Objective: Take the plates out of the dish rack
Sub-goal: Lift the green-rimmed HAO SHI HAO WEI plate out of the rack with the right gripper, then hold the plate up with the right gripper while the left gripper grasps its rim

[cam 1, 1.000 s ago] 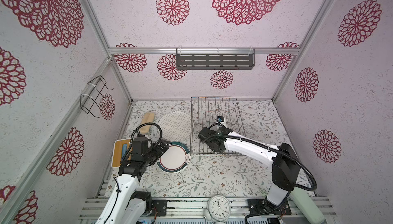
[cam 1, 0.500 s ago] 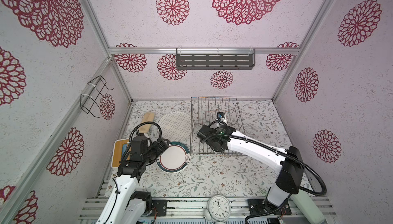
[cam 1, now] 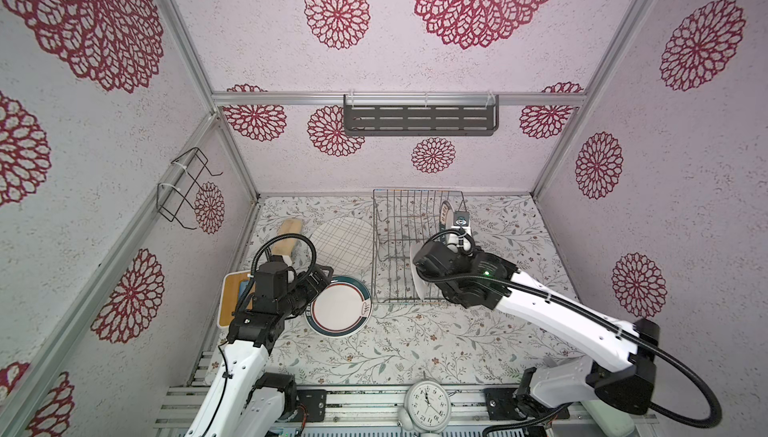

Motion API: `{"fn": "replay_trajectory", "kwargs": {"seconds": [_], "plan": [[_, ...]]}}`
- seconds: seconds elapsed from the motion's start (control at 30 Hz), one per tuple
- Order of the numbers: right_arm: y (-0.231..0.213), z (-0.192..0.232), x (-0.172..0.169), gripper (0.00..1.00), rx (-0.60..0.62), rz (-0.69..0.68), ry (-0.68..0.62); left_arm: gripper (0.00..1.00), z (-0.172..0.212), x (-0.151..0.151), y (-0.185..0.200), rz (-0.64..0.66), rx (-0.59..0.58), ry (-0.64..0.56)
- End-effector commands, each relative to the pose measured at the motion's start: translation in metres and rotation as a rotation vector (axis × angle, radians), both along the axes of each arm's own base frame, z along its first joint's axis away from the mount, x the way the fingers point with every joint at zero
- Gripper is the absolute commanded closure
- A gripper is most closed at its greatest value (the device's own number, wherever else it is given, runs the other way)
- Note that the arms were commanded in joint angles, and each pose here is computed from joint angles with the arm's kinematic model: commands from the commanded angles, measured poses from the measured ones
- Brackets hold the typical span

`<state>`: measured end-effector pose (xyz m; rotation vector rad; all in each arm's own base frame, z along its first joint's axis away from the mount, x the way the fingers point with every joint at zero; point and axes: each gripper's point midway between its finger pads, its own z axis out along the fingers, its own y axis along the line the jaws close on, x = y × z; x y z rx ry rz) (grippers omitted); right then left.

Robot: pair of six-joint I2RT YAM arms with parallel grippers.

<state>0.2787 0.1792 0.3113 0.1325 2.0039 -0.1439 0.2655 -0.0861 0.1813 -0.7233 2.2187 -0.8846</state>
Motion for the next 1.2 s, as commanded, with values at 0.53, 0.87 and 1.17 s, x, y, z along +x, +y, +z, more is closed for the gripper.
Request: {"fn": "replay_trajectory", "kwargs": {"seconds": [0.53,0.87,1.17], "plan": [[0.034,0.037,-0.019,1.00,0.810,0.402,-0.101,0.02,0.079,0.022,-0.074,-0.206,-0.130,-0.191],[0.063,0.029,-0.016,1.00,1.132,0.479,-0.114,0.05,0.089,0.026,-0.113,-0.317,-0.165,-0.220],[0.089,0.020,-0.020,1.00,1.259,0.556,-0.044,0.17,0.091,0.025,-0.121,-0.341,-0.196,-0.238]]}}
